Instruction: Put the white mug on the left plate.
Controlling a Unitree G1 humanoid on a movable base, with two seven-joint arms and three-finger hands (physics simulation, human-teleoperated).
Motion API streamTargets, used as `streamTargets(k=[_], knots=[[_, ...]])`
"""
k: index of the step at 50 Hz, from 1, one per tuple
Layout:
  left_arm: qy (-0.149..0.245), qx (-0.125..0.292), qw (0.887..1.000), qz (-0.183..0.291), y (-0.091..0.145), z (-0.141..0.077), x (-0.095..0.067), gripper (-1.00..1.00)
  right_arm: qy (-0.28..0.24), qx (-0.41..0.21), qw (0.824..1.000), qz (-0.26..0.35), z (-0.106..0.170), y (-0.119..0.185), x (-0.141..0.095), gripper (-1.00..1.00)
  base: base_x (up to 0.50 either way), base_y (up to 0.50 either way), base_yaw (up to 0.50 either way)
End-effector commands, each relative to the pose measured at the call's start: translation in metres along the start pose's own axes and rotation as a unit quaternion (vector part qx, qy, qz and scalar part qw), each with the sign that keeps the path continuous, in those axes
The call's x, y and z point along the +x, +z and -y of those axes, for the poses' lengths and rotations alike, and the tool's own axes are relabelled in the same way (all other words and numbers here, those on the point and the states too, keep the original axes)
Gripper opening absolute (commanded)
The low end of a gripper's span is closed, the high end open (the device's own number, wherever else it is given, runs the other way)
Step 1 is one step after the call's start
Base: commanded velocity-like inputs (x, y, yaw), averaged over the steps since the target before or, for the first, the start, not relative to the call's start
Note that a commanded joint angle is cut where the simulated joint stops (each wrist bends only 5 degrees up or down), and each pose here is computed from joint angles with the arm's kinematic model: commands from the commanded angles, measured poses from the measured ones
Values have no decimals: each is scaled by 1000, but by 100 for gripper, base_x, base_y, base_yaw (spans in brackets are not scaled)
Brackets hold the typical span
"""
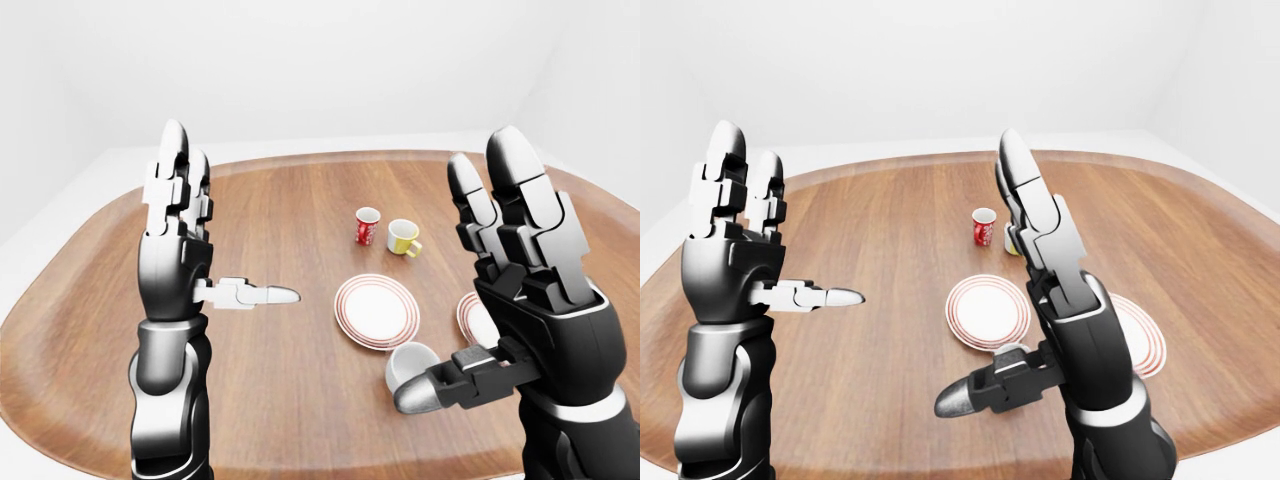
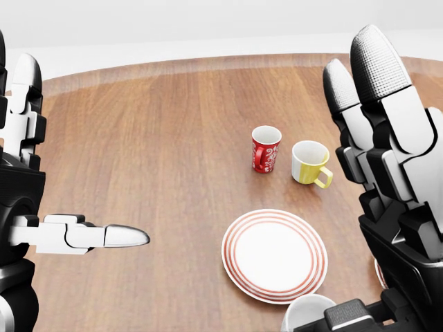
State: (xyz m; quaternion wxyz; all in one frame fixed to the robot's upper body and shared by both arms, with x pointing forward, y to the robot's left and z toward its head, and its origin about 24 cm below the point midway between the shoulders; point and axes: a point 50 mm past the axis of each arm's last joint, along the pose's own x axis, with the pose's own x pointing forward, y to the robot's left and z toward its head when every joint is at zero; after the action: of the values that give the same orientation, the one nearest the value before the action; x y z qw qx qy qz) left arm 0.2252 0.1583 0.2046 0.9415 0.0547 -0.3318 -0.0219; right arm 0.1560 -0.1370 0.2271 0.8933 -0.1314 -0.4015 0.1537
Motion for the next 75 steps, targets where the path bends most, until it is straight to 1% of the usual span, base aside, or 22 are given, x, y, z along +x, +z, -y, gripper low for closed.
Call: streamTargets(k=[1,7,10,12,13,16,19,23,33,38,39,44,50,58,61,63,68,71,75], knots=[[-1,1,1000,0,0,0,0,100,28,-26,998,-56,-2,-3,-16,100,0,0,0],[-1,2,1000,0,0,0,0,100,39,-48,995,-77,-1,-6,-19,100,0,0,0],[-1,1,1000,-1,0,0,0,100,56,-85,989,-105,-2,-9,-21,100,0,0,0],[-2,1,1000,-1,0,1,-1,100,73,-124,980,-139,-2,-13,-23,100,0,0,0],[-2,1,1000,-2,0,1,-1,100,71,-136,976,-154,-2,-14,-23,100,0,0,0],[-4,2,1000,-1,0,1,-1,100,15,-168,967,-191,4,-17,-23,100,0,0,0],[-3,2,1000,-2,-1,1,0,100,-14,-181,961,-210,9,-19,-25,100,0,0,0],[-3,2,1000,-3,-1,1,-1,100,-30,-190,956,-221,13,-19,-27,100,0,0,0],[-6,5,1000,-6,-2,2,-1,100,-7,-203,954,-219,16,-19,-29,100,0,0,0],[-5,5,1000,-6,-2,1,-1,100,-15,-212,952,-221,19,-19,-29,100,0,0,0],[-5,6,1000,-5,-2,1,-1,100,-9,-221,948,-228,19,-19,-30,100,0,0,0],[-6,6,1000,-5,-2,2,-1,100,-7,-222,944,-243,20,-21,-35,100,0,0,0],[-5,7,1000,-7,-2,1,-1,100,-20,-217,939,-266,19,-23,-41,100,0,0,0],[-5,6,1000,-10,-3,2,-2,100,-23,-220,933,-286,19,-25,-45,100,0,0,0],[-4,7,1000,-9,-3,1,-2,100,16,-247,921,-301,14,-26,-45,100,0,0,0],[-5,7,1000,-11,-4,1,-2,100,31,-248,920,-302,12,-27,-46,100,0,0,0],[-5,7,1000,-10,-4,1,-1,100,50,-246,920,-302,8,-27,-47,100,0,0,0],[-5,7,1000,-11,-4,1,-2,100,48,-245,918,-308,8,-28,-48,100,0,0,0],[-5,8,1000,-13,-5,1,-2,100,67,-242,917,-309,4,-28,-50,100,0,0,0]])
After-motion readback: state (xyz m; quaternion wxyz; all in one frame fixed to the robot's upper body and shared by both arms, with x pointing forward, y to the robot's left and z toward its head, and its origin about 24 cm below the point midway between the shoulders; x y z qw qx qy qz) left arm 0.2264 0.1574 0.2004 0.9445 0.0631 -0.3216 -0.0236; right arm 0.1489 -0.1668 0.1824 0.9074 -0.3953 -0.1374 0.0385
